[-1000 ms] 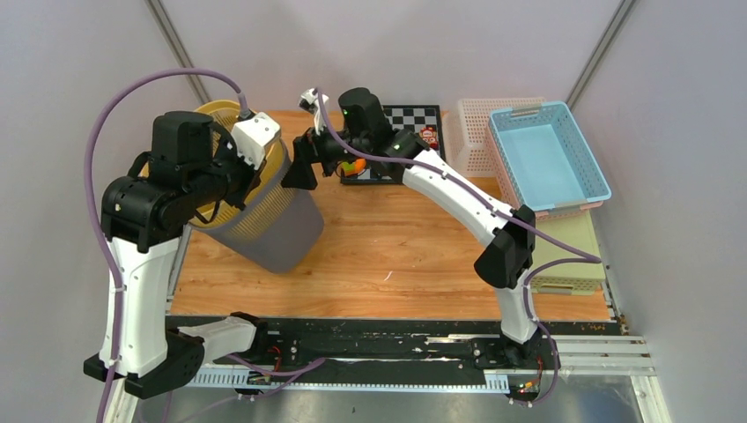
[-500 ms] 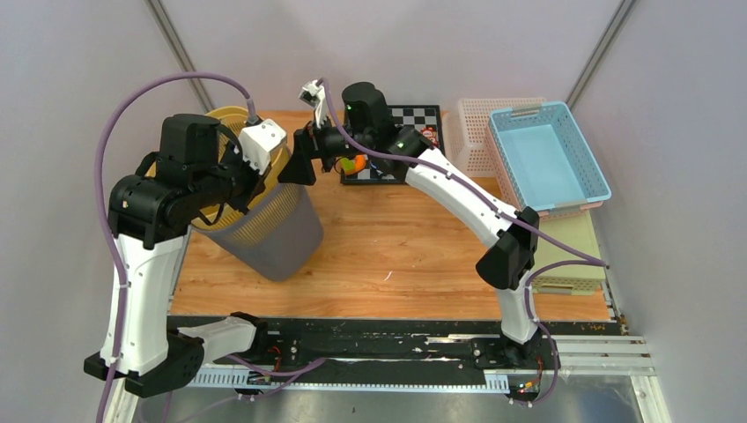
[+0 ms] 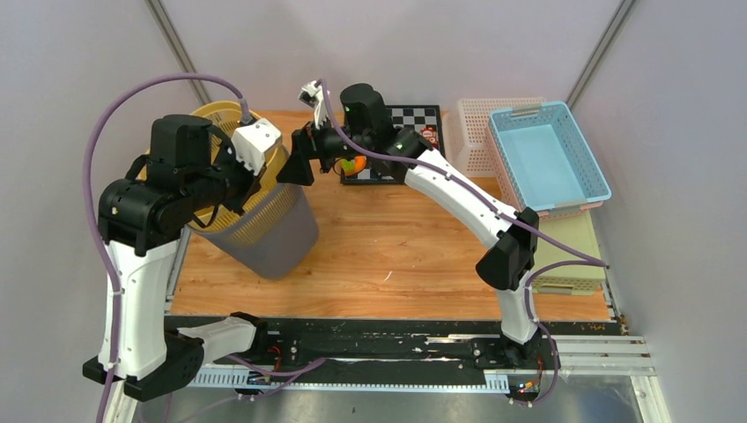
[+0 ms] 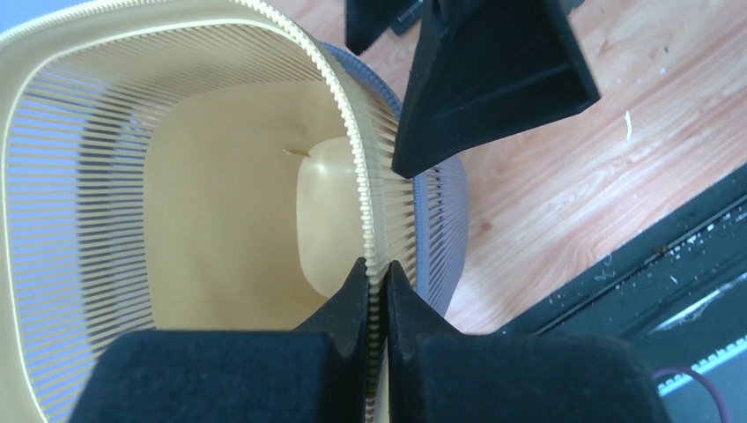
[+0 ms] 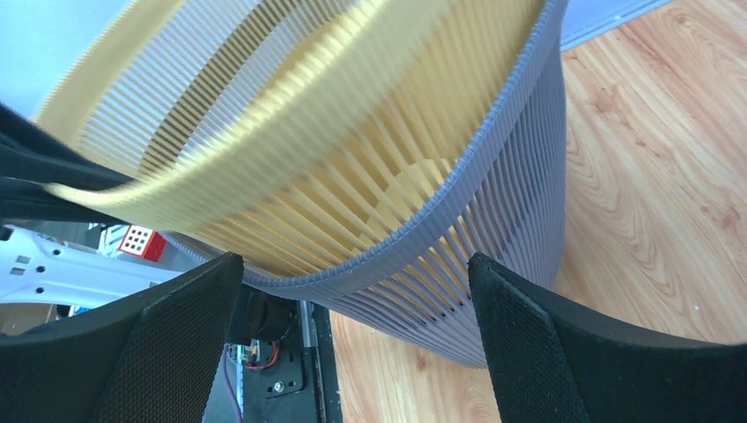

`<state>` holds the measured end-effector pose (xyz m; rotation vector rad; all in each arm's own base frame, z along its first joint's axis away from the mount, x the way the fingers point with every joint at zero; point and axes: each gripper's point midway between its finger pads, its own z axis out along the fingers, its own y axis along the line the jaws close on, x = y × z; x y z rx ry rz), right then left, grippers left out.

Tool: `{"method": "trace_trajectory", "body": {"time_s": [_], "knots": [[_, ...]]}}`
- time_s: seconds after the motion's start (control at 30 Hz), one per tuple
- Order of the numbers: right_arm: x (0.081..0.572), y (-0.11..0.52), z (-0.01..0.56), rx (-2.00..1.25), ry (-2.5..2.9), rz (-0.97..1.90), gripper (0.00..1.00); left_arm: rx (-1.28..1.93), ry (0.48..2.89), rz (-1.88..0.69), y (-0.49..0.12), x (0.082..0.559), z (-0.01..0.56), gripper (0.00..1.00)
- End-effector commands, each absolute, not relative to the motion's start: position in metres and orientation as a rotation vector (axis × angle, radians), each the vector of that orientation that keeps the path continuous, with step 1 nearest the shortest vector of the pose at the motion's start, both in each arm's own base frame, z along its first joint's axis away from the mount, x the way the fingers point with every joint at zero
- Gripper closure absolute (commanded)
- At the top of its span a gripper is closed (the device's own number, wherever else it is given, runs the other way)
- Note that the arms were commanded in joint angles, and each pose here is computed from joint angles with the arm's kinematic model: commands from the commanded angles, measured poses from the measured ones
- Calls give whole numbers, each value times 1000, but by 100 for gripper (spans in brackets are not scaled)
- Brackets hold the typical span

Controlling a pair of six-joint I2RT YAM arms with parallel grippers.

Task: Turn the large container upside down
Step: Pick up the container from the container.

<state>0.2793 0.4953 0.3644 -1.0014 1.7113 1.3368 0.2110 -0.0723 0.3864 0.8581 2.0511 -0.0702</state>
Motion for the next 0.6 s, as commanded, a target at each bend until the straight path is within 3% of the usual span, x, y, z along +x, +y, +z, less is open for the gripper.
{"method": "trace_trajectory", "body": {"time_s": [0.0, 0.27, 0.57], "knots": [[302, 494, 321, -957, 1833, 1209, 0, 767, 1691, -1, -71, 217, 479, 100], [308, 494, 319, -970, 1823, 1167, 0, 754, 1694, 11, -68, 219, 477, 100], [263, 478, 364, -1175, 1651, 1326, 0, 521, 1499, 255, -26, 225, 543, 100]]}}
